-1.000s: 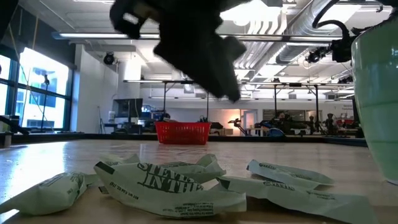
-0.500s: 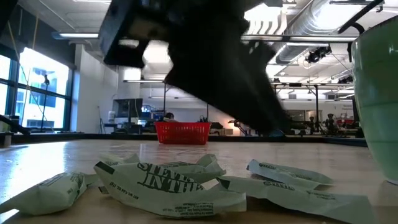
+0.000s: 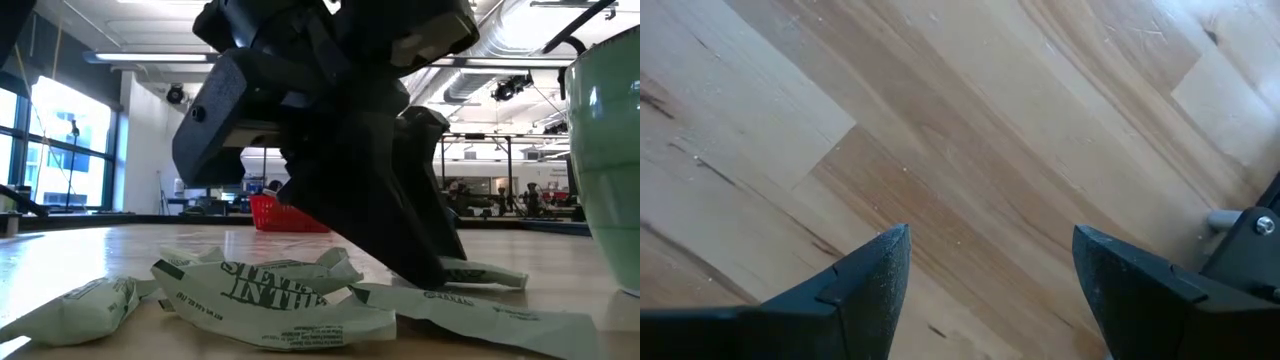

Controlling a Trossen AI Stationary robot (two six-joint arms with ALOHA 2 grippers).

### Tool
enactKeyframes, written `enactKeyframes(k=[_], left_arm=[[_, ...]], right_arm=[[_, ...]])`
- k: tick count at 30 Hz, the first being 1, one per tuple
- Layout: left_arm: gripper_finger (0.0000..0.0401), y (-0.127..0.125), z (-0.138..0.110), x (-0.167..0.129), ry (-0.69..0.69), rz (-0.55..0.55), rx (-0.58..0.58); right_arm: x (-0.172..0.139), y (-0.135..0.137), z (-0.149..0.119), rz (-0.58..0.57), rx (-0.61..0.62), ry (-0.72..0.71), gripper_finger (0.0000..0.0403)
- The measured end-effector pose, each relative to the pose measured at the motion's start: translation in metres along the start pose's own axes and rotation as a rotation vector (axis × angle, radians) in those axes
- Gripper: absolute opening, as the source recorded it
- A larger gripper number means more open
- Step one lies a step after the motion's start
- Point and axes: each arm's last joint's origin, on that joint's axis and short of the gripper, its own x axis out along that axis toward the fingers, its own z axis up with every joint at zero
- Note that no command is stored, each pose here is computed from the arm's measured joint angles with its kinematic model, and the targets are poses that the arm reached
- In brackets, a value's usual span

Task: Pick and place items into bin
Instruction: Put the light green stevia packet into the red bin

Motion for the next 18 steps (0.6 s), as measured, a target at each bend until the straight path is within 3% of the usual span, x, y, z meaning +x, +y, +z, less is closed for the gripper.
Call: enactKeyframes(k=[5,9,15,18], left_arm=[[0.0106,0.006,-0.003,-0.001,0.017,0.005,-0.012],[0.0029,0.023,-0.004,-0.013,0.146,0.044,-0.038],[0.0047,0.050,0.012,-0.074,0.369,0.114,-0.065],[0.0036,0.075,0.005,-0.111,0.430,0.137,-0.093]], right_arm=[[0.000,0.000,0.000,-0.003,-0.003,-0.003,0.0270],[0.000,0.000,0.000,-0.004,-0.009,-0.004,0.0270],[0.000,0.000,0.000,-0.005,-0.008,-0.015,0.0270],[0.000,-0.001,0.001,-0.010,-0.006,-0.031,0.0270]])
